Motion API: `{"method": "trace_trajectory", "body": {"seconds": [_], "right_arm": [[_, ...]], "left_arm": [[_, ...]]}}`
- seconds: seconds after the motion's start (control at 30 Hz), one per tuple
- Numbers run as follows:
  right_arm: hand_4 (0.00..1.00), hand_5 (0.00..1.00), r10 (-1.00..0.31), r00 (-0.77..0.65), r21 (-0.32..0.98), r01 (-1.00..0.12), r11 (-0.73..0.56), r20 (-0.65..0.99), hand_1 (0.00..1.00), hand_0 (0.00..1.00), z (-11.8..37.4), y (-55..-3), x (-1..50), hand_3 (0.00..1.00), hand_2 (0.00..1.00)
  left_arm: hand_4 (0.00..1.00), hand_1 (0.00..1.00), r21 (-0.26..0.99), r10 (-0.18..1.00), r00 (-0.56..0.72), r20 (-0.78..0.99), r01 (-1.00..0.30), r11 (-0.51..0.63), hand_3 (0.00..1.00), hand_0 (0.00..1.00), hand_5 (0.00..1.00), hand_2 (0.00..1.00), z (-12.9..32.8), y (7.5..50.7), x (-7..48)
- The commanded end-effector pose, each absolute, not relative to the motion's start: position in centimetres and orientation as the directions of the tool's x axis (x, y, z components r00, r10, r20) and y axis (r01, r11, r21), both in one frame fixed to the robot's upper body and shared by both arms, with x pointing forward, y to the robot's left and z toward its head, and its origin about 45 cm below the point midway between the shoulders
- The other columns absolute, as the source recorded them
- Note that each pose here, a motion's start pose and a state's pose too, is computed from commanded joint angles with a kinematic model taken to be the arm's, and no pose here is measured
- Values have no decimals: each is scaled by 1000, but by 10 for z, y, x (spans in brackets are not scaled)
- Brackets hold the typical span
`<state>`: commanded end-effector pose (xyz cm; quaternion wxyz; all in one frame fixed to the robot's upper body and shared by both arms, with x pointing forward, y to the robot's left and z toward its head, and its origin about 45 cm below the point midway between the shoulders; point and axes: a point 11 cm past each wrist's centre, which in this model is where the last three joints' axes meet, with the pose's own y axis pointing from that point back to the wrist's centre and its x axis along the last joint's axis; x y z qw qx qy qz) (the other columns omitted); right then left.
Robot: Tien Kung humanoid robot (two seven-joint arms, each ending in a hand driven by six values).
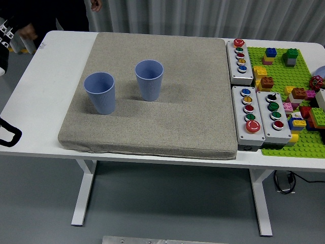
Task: Pick cup pour cup place
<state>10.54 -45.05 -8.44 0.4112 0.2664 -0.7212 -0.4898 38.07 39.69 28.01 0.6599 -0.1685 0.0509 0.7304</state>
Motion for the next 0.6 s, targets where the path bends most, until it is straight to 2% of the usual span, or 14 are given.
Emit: {"method": "trace_trajectory", "body": {"seconds": [0.27,0.6], "right_arm": [[45,459,-792,-510,927,26,375,335,661,692,-85,-449,105,622,612],[43,463,-800,-494,928,38,370,340,661,693,-86,-447,101,622,612]], "left_arm": [[817,827,-88,955,-39,-293,-994,-67,930,813,998,937,244,363,334],[818,825,-64,963,-59,-263,-995,-79,923,812,998,934,230,355,311]]}}
